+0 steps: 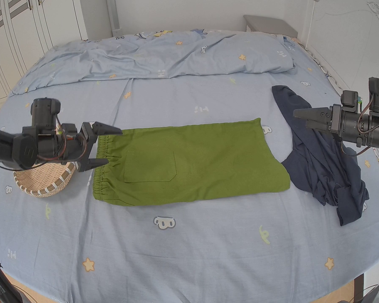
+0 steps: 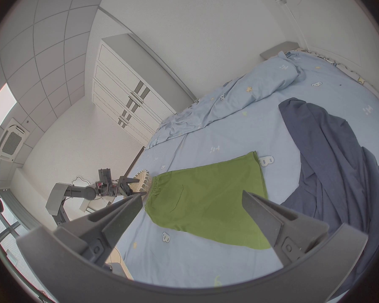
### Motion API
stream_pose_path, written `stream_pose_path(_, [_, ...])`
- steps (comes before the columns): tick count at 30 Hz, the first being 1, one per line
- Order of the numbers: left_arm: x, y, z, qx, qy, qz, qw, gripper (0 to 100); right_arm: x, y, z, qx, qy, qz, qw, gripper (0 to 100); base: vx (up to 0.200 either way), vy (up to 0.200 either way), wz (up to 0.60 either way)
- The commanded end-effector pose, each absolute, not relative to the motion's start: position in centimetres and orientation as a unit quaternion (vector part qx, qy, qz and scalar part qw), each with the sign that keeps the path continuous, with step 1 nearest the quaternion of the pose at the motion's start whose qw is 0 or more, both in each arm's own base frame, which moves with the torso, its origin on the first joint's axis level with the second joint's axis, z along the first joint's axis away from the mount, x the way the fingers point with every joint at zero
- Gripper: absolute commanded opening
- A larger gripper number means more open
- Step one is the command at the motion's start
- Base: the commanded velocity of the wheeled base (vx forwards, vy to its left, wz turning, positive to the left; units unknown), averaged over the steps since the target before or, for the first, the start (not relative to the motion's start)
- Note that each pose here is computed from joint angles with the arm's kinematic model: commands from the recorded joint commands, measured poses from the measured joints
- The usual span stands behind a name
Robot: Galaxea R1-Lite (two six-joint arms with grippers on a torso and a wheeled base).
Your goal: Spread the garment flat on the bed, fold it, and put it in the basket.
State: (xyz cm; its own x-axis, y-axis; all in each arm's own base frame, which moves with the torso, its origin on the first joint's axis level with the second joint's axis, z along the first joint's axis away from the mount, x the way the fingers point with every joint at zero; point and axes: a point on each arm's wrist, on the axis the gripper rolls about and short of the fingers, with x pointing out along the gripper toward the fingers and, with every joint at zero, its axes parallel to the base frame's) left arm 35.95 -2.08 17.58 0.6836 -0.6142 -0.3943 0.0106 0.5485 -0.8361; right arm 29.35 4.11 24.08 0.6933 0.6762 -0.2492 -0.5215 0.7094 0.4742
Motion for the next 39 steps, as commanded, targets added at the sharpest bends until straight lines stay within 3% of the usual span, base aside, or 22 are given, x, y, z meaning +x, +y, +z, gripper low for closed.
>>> stream_pose_path(1, [29.8,-0.1,14.6,-0.426,0.326,-0.186,0.823,100,29.0,4.1,23.3,0.198,0.218,0.344,0.892,100,0.000,0.000,0.00])
stream_pose_path(12, [29.6,1.6,12.9,-0.406,0.322,-0.168,0.839,100,28.8,4.2,23.1,0.198,0.223,0.346,0.890,100,0.000,0.000,0.00])
stream_pose_path(22, [33.8,2.1,9.9,-0.385,0.312,-0.173,0.851,100,28.7,4.7,22.7,0.195,0.229,0.353,0.886,100,0.000,0.000,0.00])
stream_pose_path(39, [38.6,2.1,9.7,-0.356,0.285,-0.196,0.868,100,28.8,4.7,22.7,0.192,0.222,0.355,0.887,100,0.000,0.000,0.00])
